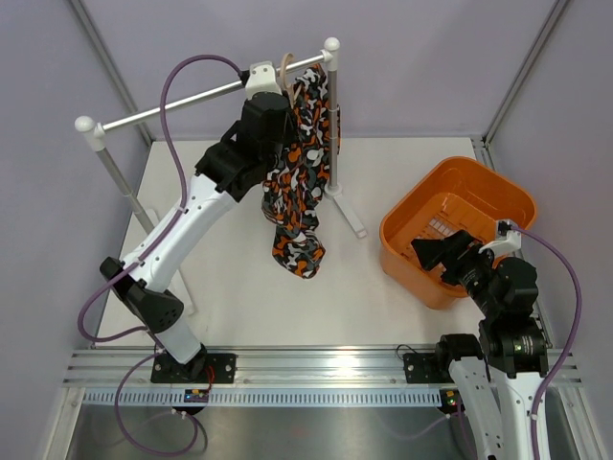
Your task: Remove the shorts from the hanger
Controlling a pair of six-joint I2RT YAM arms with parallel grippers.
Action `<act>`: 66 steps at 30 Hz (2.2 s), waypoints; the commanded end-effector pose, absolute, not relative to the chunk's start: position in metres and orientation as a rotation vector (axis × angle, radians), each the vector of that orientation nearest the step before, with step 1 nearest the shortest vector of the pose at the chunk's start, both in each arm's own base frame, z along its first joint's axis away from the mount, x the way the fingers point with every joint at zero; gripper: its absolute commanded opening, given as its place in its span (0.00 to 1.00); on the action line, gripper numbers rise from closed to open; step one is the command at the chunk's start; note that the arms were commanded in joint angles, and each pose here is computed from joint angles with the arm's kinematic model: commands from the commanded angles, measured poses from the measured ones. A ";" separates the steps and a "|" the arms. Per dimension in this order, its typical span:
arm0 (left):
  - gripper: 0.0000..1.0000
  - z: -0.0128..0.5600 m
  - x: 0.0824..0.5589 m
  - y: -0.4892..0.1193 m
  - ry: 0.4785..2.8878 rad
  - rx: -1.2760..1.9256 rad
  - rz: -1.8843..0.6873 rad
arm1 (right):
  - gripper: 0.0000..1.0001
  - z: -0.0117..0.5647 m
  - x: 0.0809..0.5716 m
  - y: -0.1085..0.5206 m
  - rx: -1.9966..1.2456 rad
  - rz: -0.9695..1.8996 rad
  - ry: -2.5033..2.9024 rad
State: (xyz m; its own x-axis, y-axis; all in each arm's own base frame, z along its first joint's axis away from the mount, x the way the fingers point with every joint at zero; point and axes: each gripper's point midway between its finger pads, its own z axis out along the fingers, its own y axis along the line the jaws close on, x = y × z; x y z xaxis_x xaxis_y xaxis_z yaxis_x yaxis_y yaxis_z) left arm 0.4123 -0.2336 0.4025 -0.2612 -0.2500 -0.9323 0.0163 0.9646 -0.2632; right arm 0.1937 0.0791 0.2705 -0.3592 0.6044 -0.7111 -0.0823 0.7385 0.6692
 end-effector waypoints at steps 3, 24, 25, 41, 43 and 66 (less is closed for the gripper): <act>0.45 0.405 0.427 -0.240 1.820 -0.070 -0.236 | 1.00 0.292 0.196 0.078 0.379 0.752 1.749; 0.06 0.420 0.441 -0.217 1.775 -0.064 -0.181 | 0.99 0.277 0.200 0.078 0.393 0.747 1.777; 0.03 0.425 0.440 -0.216 1.763 -0.059 -0.183 | 0.99 0.276 0.201 0.077 0.394 0.745 1.780; 0.00 0.498 0.401 -0.207 1.623 0.151 -0.231 | 0.99 0.274 0.203 0.076 0.369 0.717 1.797; 0.00 0.491 0.395 -0.206 1.681 0.182 -0.228 | 0.99 0.274 0.203 0.075 0.366 0.708 1.795; 0.00 0.434 0.349 -0.188 1.849 0.237 -0.244 | 0.99 0.265 0.209 0.082 0.281 0.710 1.850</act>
